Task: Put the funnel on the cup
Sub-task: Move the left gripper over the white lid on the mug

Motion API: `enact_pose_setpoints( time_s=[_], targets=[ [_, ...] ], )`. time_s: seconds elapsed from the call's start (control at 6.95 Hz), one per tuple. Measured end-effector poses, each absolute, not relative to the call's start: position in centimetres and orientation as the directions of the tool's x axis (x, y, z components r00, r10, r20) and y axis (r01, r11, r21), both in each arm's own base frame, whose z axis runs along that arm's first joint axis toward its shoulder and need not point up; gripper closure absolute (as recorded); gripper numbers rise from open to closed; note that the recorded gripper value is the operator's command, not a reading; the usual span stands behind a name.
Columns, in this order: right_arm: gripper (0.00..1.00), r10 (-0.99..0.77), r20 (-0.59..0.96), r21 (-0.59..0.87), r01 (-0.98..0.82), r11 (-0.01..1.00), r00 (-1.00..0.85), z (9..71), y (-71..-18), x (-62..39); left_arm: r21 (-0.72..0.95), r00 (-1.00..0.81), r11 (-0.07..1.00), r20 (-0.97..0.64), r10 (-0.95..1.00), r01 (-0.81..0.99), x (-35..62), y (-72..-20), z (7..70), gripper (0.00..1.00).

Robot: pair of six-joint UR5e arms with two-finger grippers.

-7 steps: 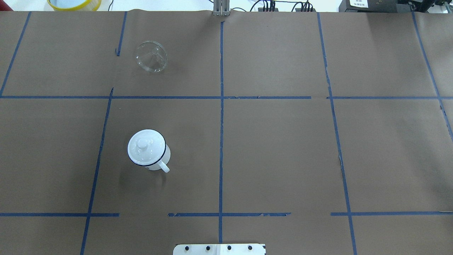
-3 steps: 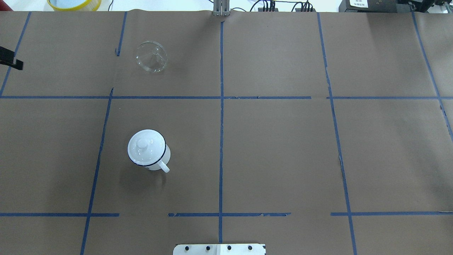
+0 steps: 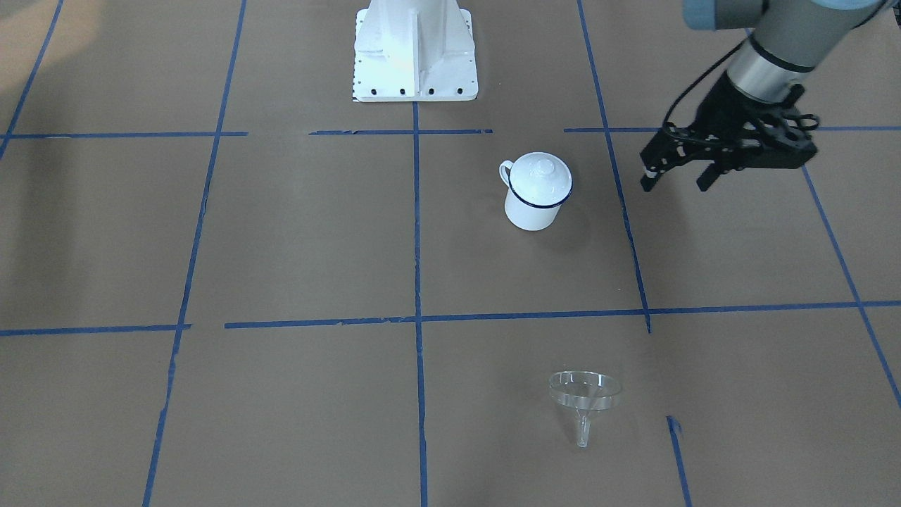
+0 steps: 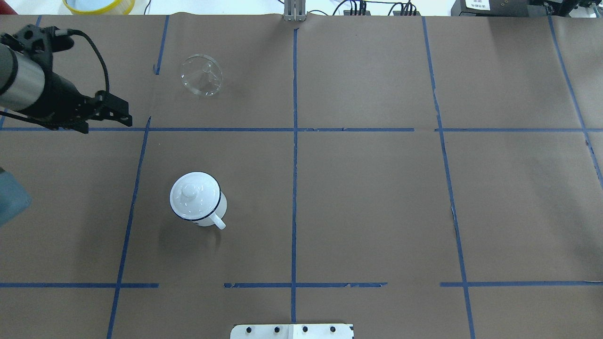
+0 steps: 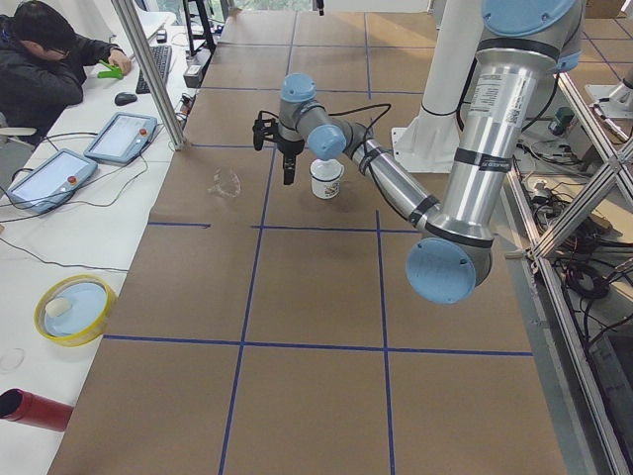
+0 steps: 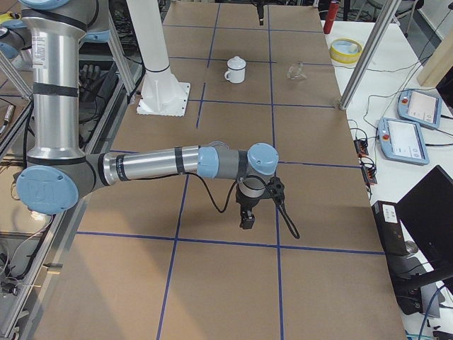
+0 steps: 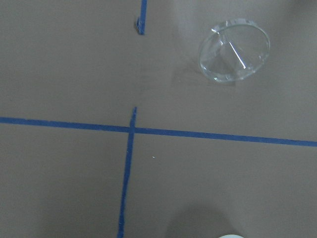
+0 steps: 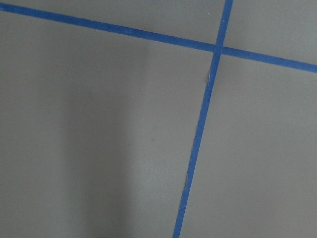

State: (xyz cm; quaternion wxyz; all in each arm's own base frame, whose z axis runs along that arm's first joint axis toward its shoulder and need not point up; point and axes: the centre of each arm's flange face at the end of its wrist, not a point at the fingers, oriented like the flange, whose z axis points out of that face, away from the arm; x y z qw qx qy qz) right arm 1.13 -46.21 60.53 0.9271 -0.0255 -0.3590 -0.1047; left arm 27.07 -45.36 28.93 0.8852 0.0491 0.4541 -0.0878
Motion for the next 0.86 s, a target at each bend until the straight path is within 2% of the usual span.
enact_pose_setpoints(
  time_s=[0.43, 0.86],
  targets=[
    [0.00, -0.176, 0.671, 0.029, 0.212, 0.977, 0.720, 60.5, -46.2, 1.1, -0.082, 0.648, 0.968, -0.729, -0.220, 0.237, 36.6, -40.7, 24.5, 0.02],
    [0.00, -0.176, 0.671, 0.028, 0.212, 0.977, 0.720, 60.5, -46.2, 1.1, -0.088, 0.677, 0.969, -0.701, -0.225, 0.231, 40.9, -39.6, 24.7, 0.12]
  ],
)
